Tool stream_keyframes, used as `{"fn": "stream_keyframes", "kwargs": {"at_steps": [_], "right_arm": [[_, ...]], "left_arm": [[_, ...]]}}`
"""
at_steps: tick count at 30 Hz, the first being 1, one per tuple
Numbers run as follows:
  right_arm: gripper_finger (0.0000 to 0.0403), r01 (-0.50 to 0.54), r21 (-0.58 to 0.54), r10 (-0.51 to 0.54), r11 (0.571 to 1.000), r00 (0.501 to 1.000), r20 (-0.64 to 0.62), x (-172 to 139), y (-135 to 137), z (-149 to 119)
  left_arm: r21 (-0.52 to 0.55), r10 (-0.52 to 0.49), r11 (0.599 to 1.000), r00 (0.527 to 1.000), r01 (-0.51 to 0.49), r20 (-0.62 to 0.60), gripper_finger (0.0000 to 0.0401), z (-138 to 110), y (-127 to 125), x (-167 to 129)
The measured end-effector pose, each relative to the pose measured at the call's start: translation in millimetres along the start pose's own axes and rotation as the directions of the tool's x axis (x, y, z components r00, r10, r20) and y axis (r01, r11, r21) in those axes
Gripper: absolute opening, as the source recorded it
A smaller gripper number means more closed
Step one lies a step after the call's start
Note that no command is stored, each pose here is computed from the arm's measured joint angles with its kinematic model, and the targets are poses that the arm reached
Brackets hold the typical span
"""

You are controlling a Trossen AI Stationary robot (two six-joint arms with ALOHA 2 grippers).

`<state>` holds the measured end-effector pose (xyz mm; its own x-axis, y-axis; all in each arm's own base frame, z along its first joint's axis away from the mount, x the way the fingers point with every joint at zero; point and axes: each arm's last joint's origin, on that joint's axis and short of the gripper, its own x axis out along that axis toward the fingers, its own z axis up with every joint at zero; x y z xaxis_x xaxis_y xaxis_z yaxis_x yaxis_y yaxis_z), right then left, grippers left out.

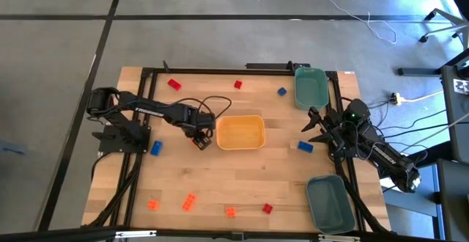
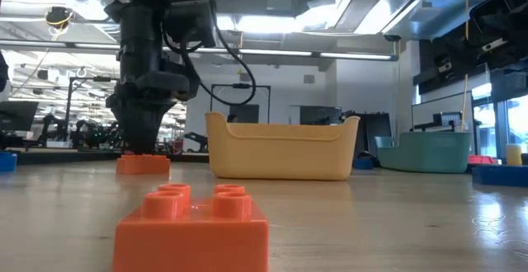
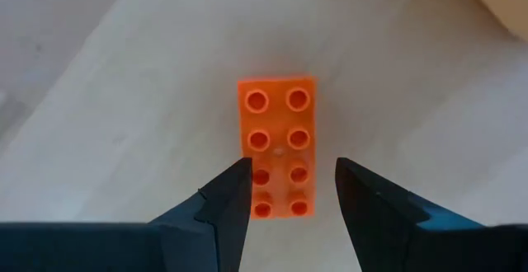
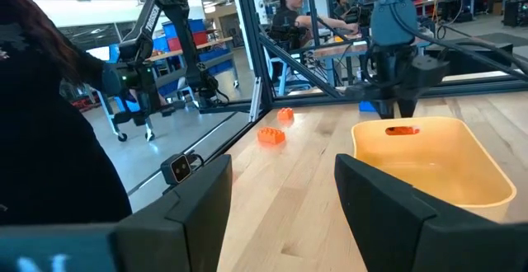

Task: Sort & place blocks by color
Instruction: Put the orange game piece into the yellow bin

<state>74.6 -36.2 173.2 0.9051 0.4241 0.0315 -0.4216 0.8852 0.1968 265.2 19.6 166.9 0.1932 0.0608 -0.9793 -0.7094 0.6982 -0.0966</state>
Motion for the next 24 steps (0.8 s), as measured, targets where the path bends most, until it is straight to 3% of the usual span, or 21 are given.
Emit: {"fn": "stream_keyframes", "kwargs": {"at_steps": [15,24], "right_arm": [[0.0218,0.001,0.006,-0.001,1.0,1.0,0.0,0.0,0.0,0.0],[0.0218,0.001,0.003,-0.001,1.0,1.0,0.0,0.0,0.0,0.0]], "left_arm": [[0.037,0.033,0.999,0.999,-0.034,0.035,0.0169,1.2,0.8,0.0],[0.134,0.042,0.99,0.999,-0.046,0.031,0.0169,1.5,1.0,2.2]]}}
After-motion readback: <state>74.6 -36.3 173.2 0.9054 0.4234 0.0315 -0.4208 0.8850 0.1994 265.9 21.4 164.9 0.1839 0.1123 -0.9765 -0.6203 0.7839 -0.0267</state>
